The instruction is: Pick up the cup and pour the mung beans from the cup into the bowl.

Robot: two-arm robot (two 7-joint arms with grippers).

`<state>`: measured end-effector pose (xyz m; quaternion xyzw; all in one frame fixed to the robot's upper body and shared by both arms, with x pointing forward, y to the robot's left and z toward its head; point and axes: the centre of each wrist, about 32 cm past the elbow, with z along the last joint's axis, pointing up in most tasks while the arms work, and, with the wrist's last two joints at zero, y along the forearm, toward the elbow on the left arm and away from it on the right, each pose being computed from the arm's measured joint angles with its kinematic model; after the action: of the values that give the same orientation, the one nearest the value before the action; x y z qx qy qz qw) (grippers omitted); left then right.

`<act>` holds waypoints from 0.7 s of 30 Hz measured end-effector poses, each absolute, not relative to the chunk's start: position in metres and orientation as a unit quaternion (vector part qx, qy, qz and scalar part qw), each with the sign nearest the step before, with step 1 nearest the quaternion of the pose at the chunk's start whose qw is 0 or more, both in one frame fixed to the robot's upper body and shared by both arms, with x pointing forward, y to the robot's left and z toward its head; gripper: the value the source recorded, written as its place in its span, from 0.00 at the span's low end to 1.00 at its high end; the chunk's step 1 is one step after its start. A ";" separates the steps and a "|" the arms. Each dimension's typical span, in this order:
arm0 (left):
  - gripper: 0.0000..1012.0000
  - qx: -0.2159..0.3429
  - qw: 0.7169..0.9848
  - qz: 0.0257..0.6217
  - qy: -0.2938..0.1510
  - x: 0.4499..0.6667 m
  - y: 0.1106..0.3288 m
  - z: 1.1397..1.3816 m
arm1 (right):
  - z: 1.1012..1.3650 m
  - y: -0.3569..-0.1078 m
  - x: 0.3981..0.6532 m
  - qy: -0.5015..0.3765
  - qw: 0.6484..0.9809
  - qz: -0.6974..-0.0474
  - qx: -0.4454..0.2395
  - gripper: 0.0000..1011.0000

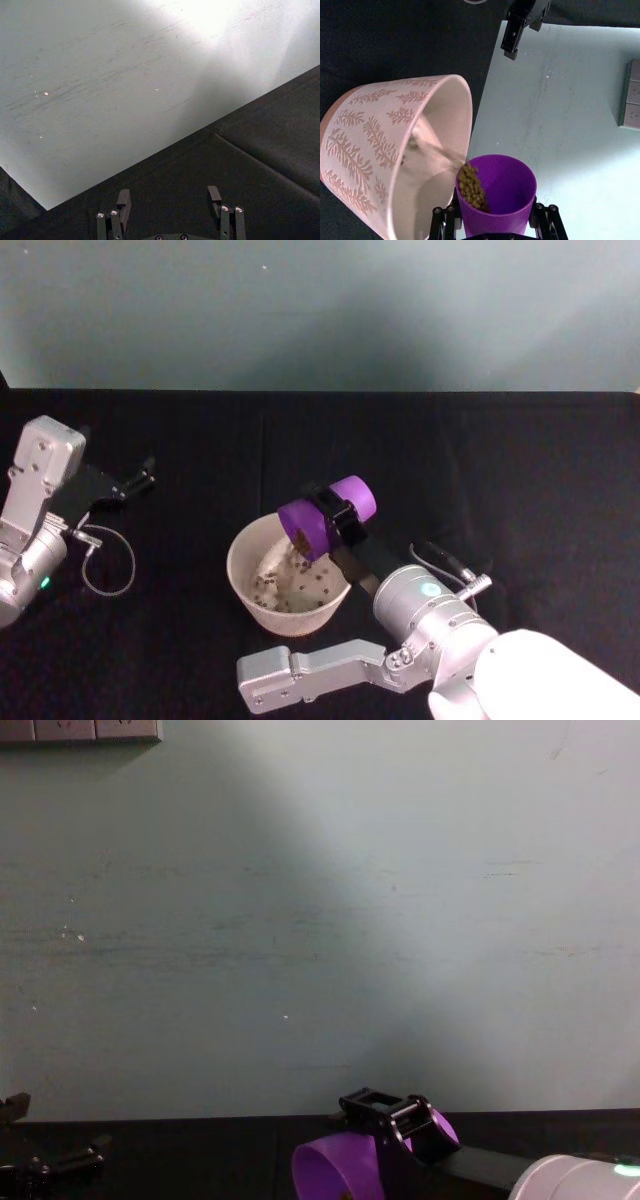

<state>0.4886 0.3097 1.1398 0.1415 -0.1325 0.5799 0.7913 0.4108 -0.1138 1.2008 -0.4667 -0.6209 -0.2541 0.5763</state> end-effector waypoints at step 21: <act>0.99 0.141 0.791 0.580 -0.132 0.489 0.310 1.140 | 1.202 -0.111 0.407 -0.635 0.561 -0.248 -0.469 0.72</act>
<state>0.4886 0.3097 1.1398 0.1415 -0.1325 0.5799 0.7913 0.4068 -0.1111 1.2016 -0.4694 -0.6349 -0.2485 0.5611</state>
